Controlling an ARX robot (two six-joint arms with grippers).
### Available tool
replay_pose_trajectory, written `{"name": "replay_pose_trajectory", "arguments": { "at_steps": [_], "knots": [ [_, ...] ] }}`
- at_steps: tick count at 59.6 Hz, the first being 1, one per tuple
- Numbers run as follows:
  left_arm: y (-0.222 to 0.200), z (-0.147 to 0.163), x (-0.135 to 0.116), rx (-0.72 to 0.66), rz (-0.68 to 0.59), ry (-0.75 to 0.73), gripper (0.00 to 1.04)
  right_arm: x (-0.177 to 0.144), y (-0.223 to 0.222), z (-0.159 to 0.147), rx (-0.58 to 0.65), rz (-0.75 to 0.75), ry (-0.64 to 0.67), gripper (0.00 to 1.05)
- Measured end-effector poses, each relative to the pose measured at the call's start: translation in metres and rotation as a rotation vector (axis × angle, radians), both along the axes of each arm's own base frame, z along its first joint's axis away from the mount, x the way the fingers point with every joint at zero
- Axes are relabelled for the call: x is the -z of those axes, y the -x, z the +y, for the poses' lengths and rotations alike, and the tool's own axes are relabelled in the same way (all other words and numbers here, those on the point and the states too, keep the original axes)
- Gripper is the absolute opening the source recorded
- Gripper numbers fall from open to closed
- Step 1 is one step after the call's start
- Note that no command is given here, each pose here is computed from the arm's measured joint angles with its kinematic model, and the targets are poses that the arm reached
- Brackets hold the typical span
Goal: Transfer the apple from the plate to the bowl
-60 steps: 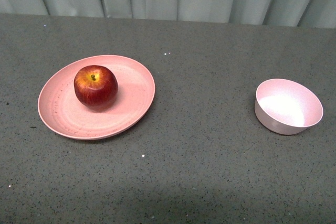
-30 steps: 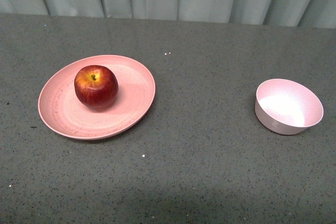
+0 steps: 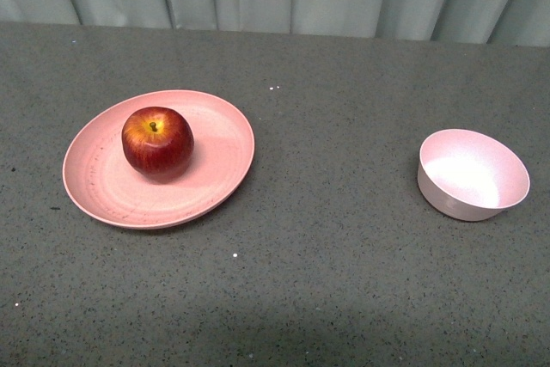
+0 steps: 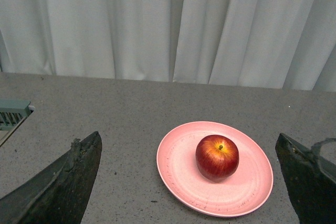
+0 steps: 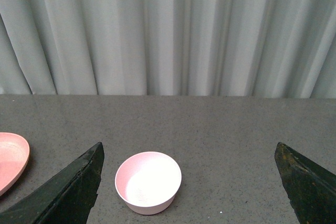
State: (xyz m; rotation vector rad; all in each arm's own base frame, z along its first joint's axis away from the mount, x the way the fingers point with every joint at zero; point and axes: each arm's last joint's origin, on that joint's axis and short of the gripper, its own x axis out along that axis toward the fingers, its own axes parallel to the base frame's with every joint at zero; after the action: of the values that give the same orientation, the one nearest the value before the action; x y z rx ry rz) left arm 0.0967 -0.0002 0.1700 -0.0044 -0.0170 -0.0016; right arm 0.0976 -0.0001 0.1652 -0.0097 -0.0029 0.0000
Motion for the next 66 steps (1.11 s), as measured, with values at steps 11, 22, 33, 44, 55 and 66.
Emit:
{"name": "replay_pose_trajectory", "arguments": {
  "at_steps": [11,22,33,44,55,66],
  "knots": [
    [0.0,0.0,0.0,0.0,0.0,0.0,0.98,0.0,0.0,0.0,0.0,0.0,0.0,0.95],
    [0.0,0.0,0.0,0.0,0.0,0.0,0.98,0.0,0.0,0.0,0.0,0.0,0.0,0.95],
    [0.0,0.0,0.0,0.0,0.0,0.0,0.98,0.0,0.0,0.0,0.0,0.0,0.0,0.95],
    [0.0,0.0,0.0,0.0,0.0,0.0,0.98,0.0,0.0,0.0,0.0,0.0,0.0,0.95],
    [0.0,0.0,0.0,0.0,0.0,0.0,0.98,0.0,0.0,0.0,0.0,0.0,0.0,0.95],
    [0.0,0.0,0.0,0.0,0.0,0.0,0.98,0.0,0.0,0.0,0.0,0.0,0.0,0.95]
  ]
}}
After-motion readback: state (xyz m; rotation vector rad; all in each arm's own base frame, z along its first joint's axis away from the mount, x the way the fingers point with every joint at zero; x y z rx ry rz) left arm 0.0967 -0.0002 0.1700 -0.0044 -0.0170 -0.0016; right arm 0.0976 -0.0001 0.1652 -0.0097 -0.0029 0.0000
